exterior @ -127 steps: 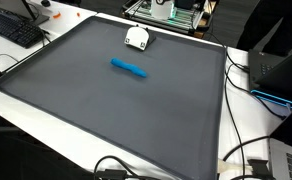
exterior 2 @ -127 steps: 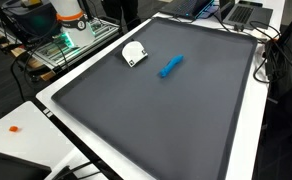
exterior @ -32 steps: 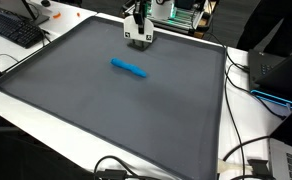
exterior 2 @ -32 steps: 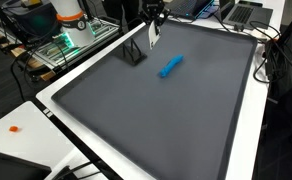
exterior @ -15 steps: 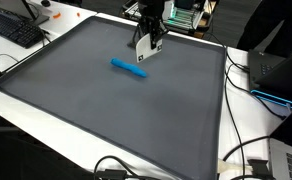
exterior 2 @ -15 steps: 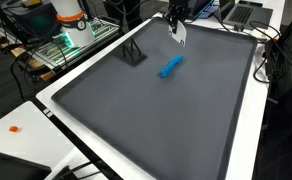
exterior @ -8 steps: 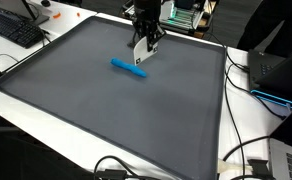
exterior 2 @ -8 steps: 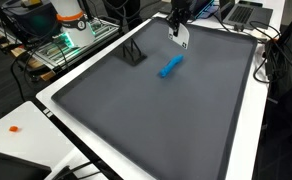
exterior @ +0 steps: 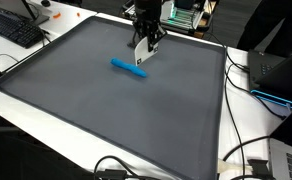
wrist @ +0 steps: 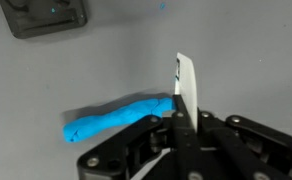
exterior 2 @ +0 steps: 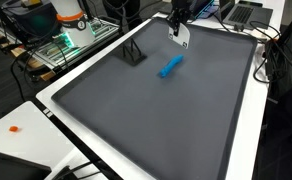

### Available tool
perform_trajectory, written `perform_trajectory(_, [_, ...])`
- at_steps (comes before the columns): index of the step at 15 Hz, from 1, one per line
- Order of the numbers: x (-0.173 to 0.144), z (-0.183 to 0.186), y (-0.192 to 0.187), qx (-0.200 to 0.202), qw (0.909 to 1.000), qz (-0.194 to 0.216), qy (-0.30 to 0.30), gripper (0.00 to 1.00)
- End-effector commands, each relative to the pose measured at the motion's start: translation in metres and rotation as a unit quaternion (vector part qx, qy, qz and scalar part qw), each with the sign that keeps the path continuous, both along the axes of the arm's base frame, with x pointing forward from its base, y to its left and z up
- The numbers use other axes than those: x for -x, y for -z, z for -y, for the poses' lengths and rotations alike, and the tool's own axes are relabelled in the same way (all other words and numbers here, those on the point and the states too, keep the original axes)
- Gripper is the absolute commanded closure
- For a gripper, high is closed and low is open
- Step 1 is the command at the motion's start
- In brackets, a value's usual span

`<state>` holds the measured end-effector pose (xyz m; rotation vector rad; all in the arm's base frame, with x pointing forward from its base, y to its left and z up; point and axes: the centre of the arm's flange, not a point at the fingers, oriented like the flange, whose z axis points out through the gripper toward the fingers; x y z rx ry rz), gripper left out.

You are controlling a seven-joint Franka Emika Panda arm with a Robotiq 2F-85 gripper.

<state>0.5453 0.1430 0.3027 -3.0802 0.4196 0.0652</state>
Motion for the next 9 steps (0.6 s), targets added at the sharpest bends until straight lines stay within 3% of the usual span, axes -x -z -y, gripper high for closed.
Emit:
perform_trajectory(1, [-0.004, -0.005, 0.014, -0.008, 0.998, -0.011, -0.061, 0.99])
perform_trajectory(5, [-0.015, -0.007, 0.025, -0.002, 0.9931, -0.014, -0.116, 0.99])
perform_trajectory(9, [-0.029, -0.004, 0.032, 0.014, 0.991, -0.015, -0.133, 0.99])
